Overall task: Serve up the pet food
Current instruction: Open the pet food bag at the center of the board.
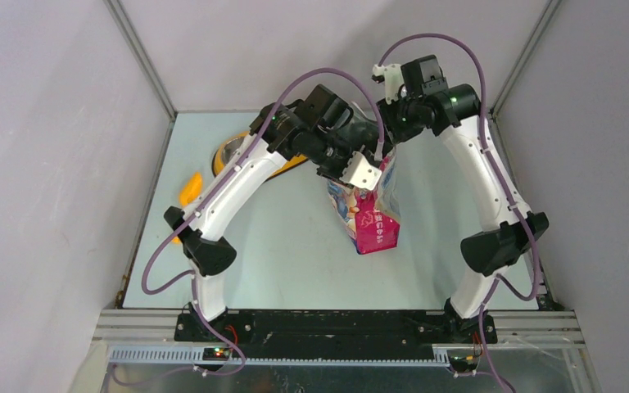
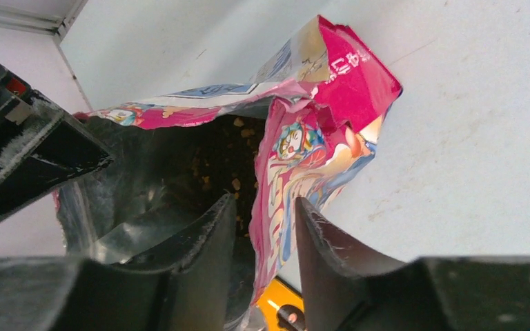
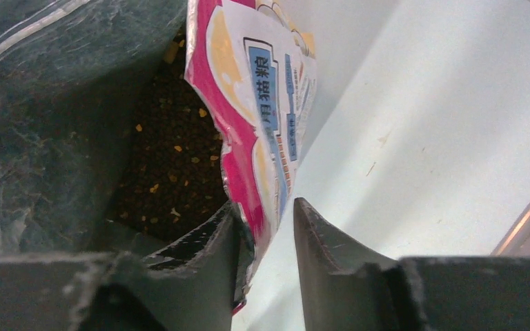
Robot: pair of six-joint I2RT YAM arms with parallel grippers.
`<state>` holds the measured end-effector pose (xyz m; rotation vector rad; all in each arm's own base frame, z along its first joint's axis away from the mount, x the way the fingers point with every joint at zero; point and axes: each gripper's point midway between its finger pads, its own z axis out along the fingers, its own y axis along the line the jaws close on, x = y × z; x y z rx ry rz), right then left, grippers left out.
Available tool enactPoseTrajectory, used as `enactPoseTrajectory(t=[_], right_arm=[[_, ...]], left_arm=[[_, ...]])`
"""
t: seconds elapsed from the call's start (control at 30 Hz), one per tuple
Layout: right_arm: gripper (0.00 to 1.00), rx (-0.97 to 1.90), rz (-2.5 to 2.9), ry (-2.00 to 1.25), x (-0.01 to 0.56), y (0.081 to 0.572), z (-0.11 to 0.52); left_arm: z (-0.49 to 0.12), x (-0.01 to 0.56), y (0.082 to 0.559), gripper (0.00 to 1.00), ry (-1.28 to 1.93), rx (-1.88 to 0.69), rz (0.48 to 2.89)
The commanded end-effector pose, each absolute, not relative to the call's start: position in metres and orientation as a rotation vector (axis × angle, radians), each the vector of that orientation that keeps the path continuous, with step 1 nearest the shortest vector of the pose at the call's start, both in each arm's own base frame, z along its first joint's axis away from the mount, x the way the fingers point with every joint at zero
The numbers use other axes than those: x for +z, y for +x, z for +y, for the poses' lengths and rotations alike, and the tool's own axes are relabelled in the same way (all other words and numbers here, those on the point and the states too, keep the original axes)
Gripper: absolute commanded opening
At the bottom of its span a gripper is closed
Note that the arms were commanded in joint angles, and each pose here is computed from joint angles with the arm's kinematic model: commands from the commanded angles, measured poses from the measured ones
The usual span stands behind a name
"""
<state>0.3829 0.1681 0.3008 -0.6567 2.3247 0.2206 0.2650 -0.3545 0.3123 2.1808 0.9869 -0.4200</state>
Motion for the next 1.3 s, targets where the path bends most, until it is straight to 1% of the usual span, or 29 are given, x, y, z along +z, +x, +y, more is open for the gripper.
enactPoseTrajectory(t=[0.0, 0.07, 0.1, 0.2, 0.27, 0.43, 0.47, 0.5, 0.53, 0.57, 0.6, 0.63, 0.7, 0.77, 1.03, 1.27], right_arm=[[0.4, 0.195, 2.309, -0.635, 0.308, 0.393, 0.164], [0.43, 0.204, 2.31, -0.641, 0.307, 0.395, 0.166], [0.44, 0.208, 2.308, -0.644, 0.308, 0.395, 0.168], [0.44, 0.211, 2.319, -0.654, 0.304, 0.397, 0.172], [0.43, 0.211, 2.319, -0.657, 0.303, 0.398, 0.173], [0.33, 0.214, 2.32, -0.659, 0.302, 0.4, 0.175], [0.29, 0.215, 2.32, -0.66, 0.302, 0.399, 0.175], [0.26, 0.218, 2.324, -0.662, 0.301, 0.399, 0.175], [0.16, 0.218, 2.324, -0.665, 0.301, 0.399, 0.175], [0.1, 0.216, 2.328, -0.664, 0.3, 0.399, 0.174], [0.01, 0.214, 2.327, -0.664, 0.301, 0.399, 0.174], [0.0, 0.212, 2.327, -0.657, 0.302, 0.399, 0.171], [0.0, 0.214, 2.32, -0.643, 0.305, 0.4, 0.166], [0.0, 0.211, 2.307, -0.615, 0.311, 0.402, 0.159], [0.0, 0.24, 2.199, -0.497, 0.353, 0.418, 0.127], [0.0, 0.242, 2.148, -0.409, 0.37, 0.433, 0.099]], left_arm=[[-0.359, 0.313, 0.267, 0.5, 2.187, -0.386, 0.966], [-0.358, 0.31, 0.268, 0.55, 2.198, -0.377, 0.972], [-0.357, 0.308, 0.269, 0.55, 2.203, -0.37, 0.976], [-0.356, 0.303, 0.272, 0.56, 2.216, -0.356, 0.988], [-0.355, 0.299, 0.274, 0.55, 2.226, -0.345, 0.995], [-0.354, 0.288, 0.278, 0.55, 2.252, -0.322, 1.016], [-0.354, 0.286, 0.279, 0.54, 2.257, -0.322, 1.019], [-0.354, 0.285, 0.279, 0.49, 2.259, -0.322, 1.022], [-0.354, 0.284, 0.28, 0.44, 2.261, -0.322, 1.024], [-0.354, 0.283, 0.28, 0.33, 2.261, -0.324, 1.025], [-0.355, 0.283, 0.28, 0.27, 2.26, -0.327, 1.025], [-0.356, 0.283, 0.28, 0.15, 2.256, -0.332, 1.025], [-0.361, 0.285, 0.281, 0.02, 2.232, -0.342, 1.031], [-0.368, 0.291, 0.283, 0.0, 2.194, -0.352, 1.024], [-0.402, 0.324, 0.277, 0.0, 2.052, -0.479, 0.965], [-0.44, 0.345, 0.284, 0.0, 1.927, -0.49, 0.941]])
